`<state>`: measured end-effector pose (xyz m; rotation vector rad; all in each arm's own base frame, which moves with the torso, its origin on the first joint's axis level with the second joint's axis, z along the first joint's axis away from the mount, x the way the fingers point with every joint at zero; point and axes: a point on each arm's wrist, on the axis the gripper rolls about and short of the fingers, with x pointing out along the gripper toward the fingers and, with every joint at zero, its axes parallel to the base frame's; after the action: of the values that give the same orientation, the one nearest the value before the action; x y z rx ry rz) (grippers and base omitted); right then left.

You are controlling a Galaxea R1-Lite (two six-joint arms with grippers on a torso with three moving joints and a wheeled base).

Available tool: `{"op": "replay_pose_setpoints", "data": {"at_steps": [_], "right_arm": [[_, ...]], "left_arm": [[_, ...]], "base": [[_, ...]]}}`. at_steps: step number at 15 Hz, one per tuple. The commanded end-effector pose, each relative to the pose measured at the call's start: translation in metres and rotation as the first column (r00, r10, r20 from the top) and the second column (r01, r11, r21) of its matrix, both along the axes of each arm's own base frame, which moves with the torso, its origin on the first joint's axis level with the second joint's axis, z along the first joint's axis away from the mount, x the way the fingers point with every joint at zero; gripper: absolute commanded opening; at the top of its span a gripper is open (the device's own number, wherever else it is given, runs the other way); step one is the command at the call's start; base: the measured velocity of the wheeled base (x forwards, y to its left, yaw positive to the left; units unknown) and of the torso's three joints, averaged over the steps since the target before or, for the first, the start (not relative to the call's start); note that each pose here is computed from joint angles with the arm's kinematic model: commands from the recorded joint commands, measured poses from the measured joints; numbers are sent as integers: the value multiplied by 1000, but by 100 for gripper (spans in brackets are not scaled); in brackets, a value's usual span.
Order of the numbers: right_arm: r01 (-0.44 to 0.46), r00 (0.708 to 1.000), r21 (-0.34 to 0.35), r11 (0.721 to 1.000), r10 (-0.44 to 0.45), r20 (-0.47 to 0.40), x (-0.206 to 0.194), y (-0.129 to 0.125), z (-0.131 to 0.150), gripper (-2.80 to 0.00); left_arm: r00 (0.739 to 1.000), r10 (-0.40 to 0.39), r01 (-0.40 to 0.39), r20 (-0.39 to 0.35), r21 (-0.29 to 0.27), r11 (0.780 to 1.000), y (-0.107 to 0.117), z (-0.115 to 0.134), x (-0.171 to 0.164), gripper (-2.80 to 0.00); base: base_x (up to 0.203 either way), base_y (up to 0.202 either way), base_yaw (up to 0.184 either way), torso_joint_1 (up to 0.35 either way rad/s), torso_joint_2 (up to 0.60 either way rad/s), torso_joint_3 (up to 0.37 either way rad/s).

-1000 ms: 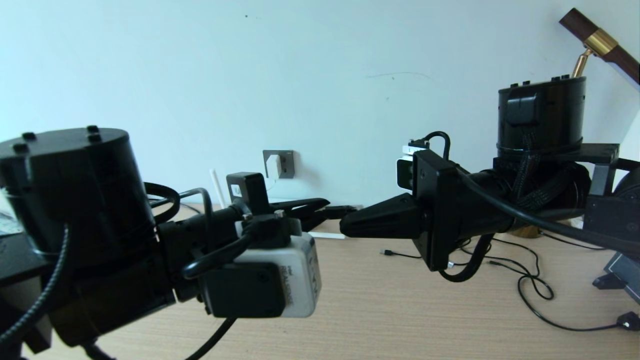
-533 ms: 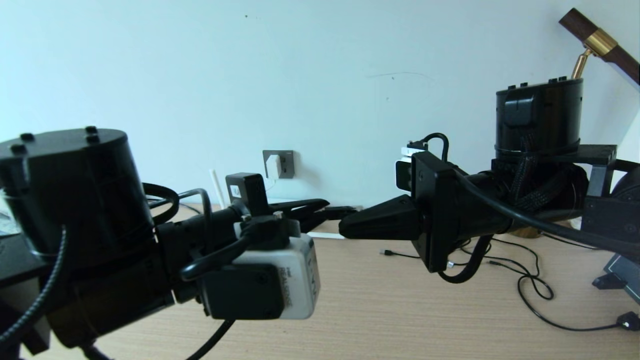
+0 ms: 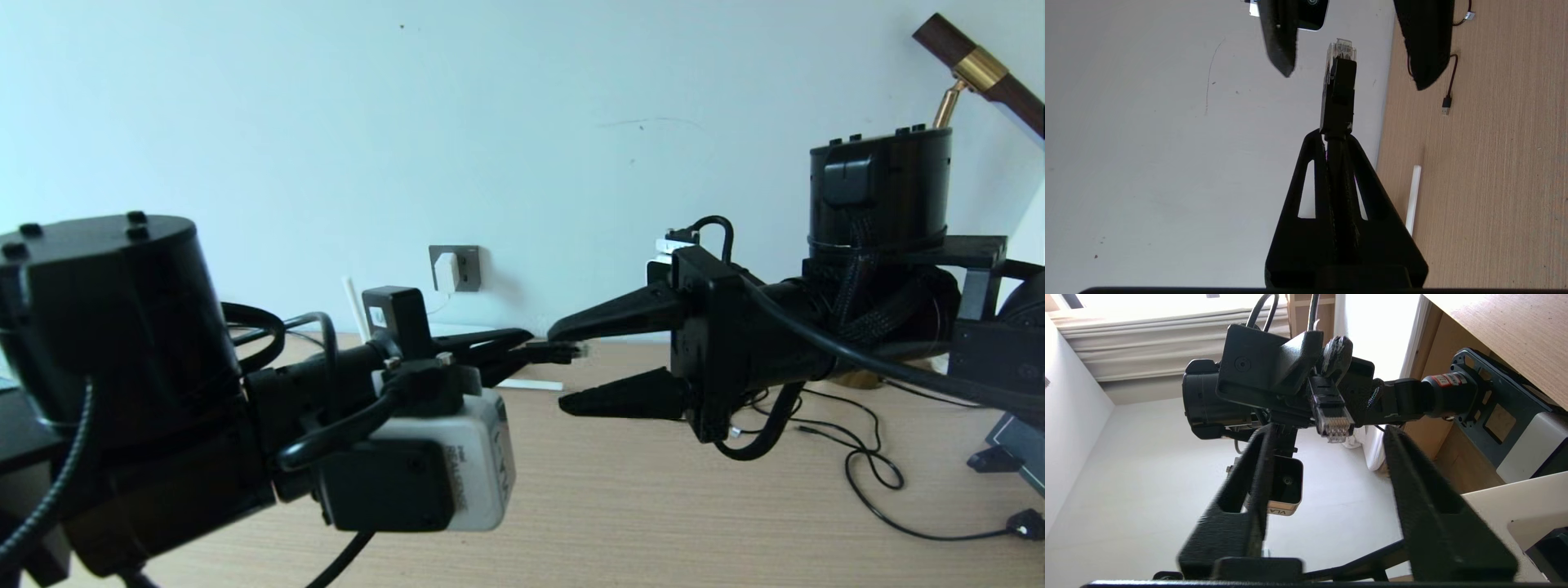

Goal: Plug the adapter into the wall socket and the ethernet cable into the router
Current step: Hand it to the other hand

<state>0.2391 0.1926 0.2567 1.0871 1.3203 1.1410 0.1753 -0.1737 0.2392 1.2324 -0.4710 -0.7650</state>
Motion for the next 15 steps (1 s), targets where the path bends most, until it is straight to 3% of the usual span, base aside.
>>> {"op": "replay_pose_setpoints", "data": {"at_steps": [1,8,9,15], "right_arm": [[-4,1000,0,1000,4,-11,2,1,-1,0],[4,1000,3,1000,-4,-6,4,2,-2,0],[3,1000,3,1000,-3,-8,4,2,-2,-280],[3,1000,1,1000,-3,-10,5,4,-3,-280]], "left_arm": [[1000,-1,1,10,0,1000,2,1,-3,-280],[1000,-1,1,8,2,1000,4,-1,-5,-280],[1000,-1,1,6,3,1000,4,-1,-4,-280],[1000,-3,3,5,5,1000,2,-1,-3,-280]], "base": [[0,0,0,0,0,0],[0,0,0,0,0,0],[0,0,0,0,0,0],[0,0,0,0,0,0]]}}
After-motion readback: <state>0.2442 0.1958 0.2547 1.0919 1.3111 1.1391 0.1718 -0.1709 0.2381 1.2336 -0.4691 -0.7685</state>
